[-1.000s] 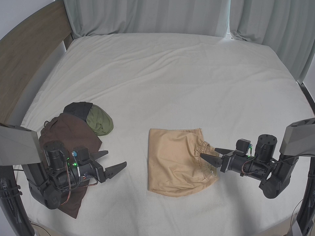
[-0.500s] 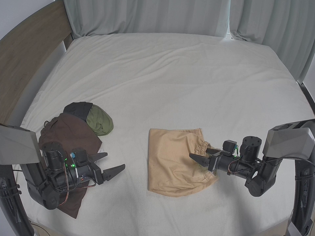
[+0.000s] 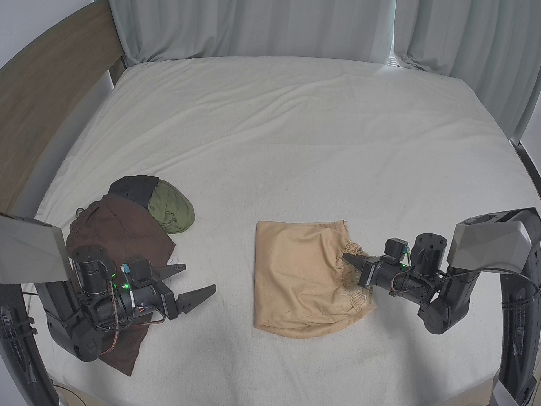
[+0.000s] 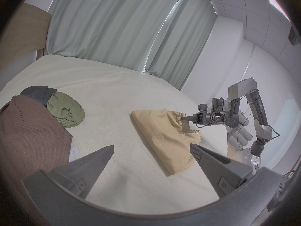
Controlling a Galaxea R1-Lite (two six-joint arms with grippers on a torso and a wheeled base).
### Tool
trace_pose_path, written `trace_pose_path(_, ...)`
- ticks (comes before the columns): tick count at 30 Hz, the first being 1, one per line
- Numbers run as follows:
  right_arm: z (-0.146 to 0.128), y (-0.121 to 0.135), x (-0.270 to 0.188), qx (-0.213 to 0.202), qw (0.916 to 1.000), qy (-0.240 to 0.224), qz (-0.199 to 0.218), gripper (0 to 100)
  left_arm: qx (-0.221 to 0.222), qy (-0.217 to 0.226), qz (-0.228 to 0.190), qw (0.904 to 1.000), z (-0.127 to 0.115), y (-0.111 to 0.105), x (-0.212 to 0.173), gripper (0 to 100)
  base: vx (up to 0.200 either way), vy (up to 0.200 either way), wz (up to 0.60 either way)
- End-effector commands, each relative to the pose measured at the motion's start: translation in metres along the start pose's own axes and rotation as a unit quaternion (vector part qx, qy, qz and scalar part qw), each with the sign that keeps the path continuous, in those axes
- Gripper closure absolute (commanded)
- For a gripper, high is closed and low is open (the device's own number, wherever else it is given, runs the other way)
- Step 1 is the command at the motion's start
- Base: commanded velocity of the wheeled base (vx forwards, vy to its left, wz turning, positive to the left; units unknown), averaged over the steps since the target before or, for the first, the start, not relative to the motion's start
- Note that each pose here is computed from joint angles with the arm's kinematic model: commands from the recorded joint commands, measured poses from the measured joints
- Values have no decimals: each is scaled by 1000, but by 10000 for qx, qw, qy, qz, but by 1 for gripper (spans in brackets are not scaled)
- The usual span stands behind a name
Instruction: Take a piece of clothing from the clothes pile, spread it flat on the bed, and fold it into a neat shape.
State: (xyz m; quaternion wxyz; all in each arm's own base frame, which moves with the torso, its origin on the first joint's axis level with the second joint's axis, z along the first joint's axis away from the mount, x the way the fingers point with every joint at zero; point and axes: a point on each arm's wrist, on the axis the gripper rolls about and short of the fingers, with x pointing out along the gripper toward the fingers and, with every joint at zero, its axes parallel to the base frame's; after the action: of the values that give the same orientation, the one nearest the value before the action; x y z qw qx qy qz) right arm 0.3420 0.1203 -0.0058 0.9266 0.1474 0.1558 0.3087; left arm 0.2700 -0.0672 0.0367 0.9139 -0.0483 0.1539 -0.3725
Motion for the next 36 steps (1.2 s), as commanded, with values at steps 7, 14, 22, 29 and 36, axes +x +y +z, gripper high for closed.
trace_pose_path(7,28,-18,-20,-22,9988,-372,-322,100,-37,68,-17,10000,-4,-1,1,0,0,0,0)
trace_pose_path(14,7,-25,-14,59,9992,-99,-383,100,-56,102,-31,9999,-5,-2,0,0,0,0,0)
trace_pose_path(22,10,-24,-13,22,9992,-143,-362,0,-52,96,-31,9999,-5,-2,0,0,0,0,0)
trace_pose_path(29,35,-9,-37,-133,9981,-395,-462,0,-55,96,-62,9999,-5,-1,0,0,0,0,0)
trace_pose_path(36,34,-9,-59,-286,9976,-227,-582,0,-51,102,-70,9999,-5,-1,0,0,0,0,0)
